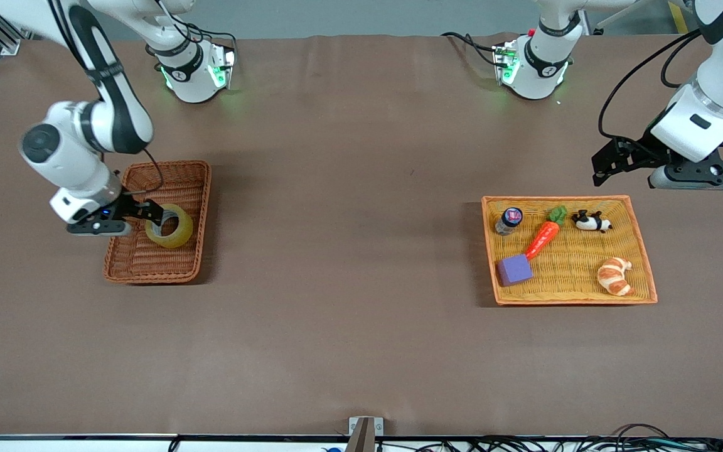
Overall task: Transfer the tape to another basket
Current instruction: 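Release the tape in the basket and raise the right gripper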
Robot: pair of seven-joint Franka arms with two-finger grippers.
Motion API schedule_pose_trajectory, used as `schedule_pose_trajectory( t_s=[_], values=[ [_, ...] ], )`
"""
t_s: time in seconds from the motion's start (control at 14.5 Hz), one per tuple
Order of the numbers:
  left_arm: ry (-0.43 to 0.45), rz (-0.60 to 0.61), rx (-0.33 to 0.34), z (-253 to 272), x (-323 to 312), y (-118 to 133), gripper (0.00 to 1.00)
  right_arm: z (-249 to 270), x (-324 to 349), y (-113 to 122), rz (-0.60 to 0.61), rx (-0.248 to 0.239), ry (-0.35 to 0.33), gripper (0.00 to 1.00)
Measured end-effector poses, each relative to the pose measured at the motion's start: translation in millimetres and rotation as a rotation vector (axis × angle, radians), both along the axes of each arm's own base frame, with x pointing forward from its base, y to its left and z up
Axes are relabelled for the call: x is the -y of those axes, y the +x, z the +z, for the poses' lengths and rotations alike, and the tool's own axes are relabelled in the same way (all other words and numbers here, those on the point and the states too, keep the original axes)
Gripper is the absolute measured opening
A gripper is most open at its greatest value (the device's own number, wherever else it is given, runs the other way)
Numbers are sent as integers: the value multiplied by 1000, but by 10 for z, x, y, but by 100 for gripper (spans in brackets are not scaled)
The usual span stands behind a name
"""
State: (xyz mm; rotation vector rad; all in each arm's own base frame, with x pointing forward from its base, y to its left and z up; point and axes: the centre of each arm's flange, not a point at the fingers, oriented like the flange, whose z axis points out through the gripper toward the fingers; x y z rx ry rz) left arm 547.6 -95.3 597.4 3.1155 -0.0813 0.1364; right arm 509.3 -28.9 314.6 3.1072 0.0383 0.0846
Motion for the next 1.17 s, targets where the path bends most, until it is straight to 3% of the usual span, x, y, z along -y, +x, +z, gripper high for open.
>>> schedule_pose_trajectory(
  t_s=[0.21,0.41,0.89,1.17],
  values=[
    [-2,1,7,32,-2,22,100,1128,-14,205,-47,-51,-1,100],
    [-2,6,10,41,-34,46,100,1988,-86,357,-57,-45,-2,100],
    [-4,7,8,6,-26,159,100,3245,-174,254,-63,-68,53,100],
    [-5,1,17,29,-81,253,100,3524,-213,185,-55,-65,54,100]
  ],
)
